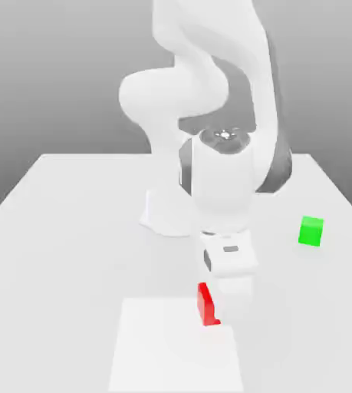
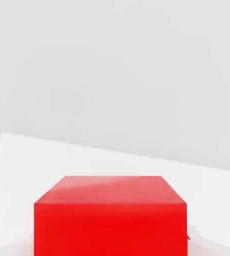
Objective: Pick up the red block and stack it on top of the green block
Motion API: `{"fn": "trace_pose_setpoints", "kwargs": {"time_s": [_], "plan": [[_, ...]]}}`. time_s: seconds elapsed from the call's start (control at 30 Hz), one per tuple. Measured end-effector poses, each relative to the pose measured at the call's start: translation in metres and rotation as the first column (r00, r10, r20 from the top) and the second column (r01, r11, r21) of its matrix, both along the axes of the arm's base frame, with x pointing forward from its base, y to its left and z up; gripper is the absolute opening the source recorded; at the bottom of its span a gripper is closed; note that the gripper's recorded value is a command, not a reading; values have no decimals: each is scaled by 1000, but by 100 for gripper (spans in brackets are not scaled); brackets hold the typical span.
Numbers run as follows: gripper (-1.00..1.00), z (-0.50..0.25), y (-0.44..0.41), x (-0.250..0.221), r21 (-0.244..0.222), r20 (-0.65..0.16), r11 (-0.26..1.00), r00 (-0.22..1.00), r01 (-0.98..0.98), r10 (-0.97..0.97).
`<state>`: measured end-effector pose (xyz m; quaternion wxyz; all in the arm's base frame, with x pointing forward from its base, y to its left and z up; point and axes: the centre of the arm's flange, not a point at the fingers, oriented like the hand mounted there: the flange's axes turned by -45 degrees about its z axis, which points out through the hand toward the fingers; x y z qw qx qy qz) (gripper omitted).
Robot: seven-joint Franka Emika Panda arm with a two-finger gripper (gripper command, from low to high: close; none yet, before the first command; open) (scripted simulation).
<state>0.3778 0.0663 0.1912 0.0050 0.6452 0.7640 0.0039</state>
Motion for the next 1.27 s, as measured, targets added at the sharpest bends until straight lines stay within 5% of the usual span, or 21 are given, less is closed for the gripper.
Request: {"fn": "trace_pose_setpoints", "kwargs": {"time_s": [0.27,0.53,0.87,1.13,1.17,1.27], "plan": [[-100,20,24,-17,8,-23,999,999,-35,36],[-100,33,176,-117,21,-42,917,916,-399,400],[-100,52,260,-288,3,-19,679,679,-734,734],[-100,0,263,-301,3,-16,658,658,-753,753],[100,-7,262,-300,1,-15,661,661,-751,751],[100,-7,261,-294,1,-15,675,675,-738,738]]}}
